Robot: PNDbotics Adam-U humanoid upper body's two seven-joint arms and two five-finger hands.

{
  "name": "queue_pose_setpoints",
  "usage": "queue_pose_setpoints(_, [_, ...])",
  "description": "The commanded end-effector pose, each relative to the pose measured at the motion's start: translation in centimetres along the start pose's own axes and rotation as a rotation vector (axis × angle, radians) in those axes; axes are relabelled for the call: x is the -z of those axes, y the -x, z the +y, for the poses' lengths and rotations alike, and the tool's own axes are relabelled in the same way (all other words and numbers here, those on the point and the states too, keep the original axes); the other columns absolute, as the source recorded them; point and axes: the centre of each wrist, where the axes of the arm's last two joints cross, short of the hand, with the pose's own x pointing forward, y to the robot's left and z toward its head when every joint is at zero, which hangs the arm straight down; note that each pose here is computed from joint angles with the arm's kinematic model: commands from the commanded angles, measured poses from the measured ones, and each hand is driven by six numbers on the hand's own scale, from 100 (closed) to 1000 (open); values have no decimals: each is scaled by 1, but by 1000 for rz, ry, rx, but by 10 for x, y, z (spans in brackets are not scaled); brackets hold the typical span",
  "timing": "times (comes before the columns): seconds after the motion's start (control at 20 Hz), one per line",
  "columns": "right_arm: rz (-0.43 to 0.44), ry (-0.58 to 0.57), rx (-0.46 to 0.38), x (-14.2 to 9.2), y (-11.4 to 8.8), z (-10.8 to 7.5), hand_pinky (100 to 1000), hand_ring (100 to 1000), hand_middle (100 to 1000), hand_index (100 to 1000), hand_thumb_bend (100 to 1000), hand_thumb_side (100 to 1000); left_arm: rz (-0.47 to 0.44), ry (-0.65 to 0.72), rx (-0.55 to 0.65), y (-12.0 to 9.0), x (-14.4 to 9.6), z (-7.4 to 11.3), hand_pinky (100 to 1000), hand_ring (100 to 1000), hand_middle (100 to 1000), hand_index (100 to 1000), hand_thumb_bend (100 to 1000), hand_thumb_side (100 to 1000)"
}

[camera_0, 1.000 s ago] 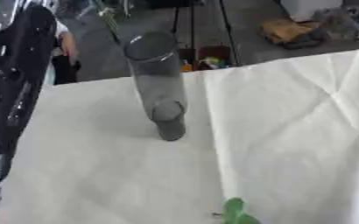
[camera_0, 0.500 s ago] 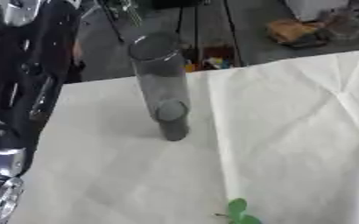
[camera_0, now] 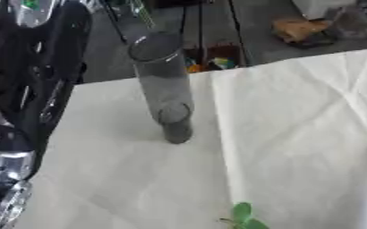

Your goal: Arrange flowers into the vase.

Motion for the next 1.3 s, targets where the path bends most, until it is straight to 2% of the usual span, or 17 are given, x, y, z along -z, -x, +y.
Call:
queue_pose_setpoints(0.05, [-40, -8, 1, 9, -4, -3, 669, 780, 582, 826, 100, 1000, 33, -92, 71, -4, 4, 1, 100, 100, 100, 100, 625, 211])
queue_pose_setpoints(0.85, [-44, 0, 3, 11, -4, -2, 669, 781, 579, 827, 100, 1000, 75, -92, 72, 13, -2, 0, 100, 100, 100, 100, 599, 222])
queue_pose_setpoints(1.3, [-43, 3, 7, 11, -4, -2, 669, 782, 577, 828, 100, 1000, 87, -86, 116, 23, -7, 0, 100, 100, 100, 100, 593, 225])
